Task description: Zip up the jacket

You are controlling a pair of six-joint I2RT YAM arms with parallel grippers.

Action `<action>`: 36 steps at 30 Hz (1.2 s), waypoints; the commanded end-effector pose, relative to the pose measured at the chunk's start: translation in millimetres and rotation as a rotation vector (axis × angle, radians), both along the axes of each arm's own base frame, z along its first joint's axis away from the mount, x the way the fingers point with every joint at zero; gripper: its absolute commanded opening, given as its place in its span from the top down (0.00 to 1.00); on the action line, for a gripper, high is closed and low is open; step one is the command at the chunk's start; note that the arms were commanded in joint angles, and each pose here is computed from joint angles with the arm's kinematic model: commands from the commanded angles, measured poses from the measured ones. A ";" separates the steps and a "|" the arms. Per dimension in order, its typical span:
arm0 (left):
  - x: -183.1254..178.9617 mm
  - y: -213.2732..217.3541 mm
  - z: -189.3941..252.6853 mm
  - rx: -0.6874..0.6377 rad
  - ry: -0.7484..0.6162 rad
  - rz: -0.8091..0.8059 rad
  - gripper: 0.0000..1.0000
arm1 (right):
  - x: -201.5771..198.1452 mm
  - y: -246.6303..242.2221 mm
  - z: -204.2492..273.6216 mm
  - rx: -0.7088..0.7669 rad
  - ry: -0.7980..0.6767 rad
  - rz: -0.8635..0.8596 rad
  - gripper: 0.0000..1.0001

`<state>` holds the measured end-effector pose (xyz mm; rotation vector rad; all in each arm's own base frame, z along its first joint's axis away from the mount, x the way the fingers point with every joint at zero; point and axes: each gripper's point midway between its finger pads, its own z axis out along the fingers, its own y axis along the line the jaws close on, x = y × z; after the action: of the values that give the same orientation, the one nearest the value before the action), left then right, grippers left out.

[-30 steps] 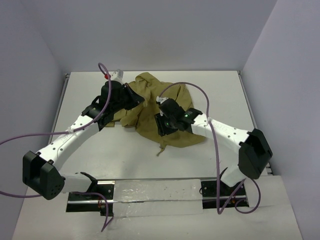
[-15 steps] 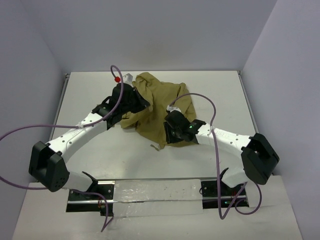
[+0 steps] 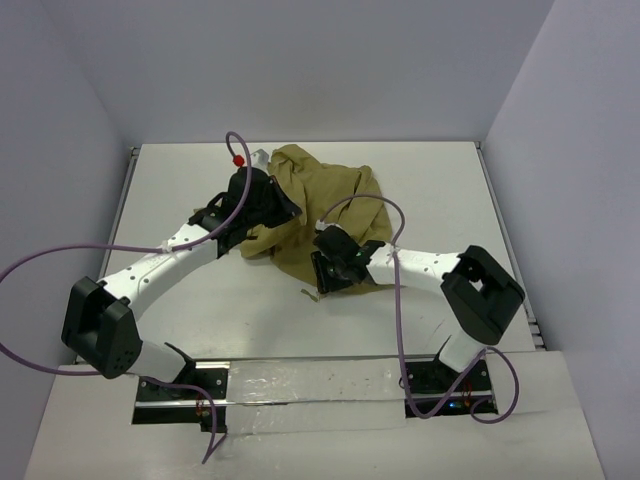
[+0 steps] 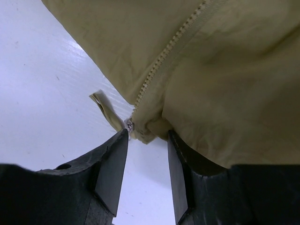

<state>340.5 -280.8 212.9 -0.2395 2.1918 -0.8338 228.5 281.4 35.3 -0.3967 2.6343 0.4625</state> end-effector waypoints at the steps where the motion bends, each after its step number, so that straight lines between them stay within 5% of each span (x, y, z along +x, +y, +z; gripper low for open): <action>1: 4.0 -2.9 38.4 -0.054 -0.082 0.002 1.00 | 1.9 19.8 7.5 0.046 -0.006 0.050 0.52; 10: 3.0 -2.1 38.0 -0.056 -0.083 0.004 1.00 | 10.8 12.8 -6.1 -0.016 -0.013 -0.007 0.55; 21: 0.6 3.4 36.6 -0.045 -0.085 0.014 1.00 | 12.4 5.5 14.6 0.025 -0.074 -0.044 0.99; 33: -13.1 -13.2 10.1 0.021 -0.066 -0.093 1.00 | 6.5 -40.0 68.7 0.095 -0.188 -0.145 1.00; 35: -26.0 -37.1 2.2 -0.025 -0.061 -0.207 0.90 | 5.9 -57.3 71.8 0.103 -0.206 -0.189 1.00; 36: -34.1 -46.0 -7.5 -0.029 -0.034 -0.257 0.76 | 7.4 -67.8 72.0 0.105 -0.211 -0.221 1.00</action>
<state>330.4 -288.7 218.8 -0.1557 2.1754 -0.8499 230.7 252.1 105.0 -0.2506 2.4263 0.5352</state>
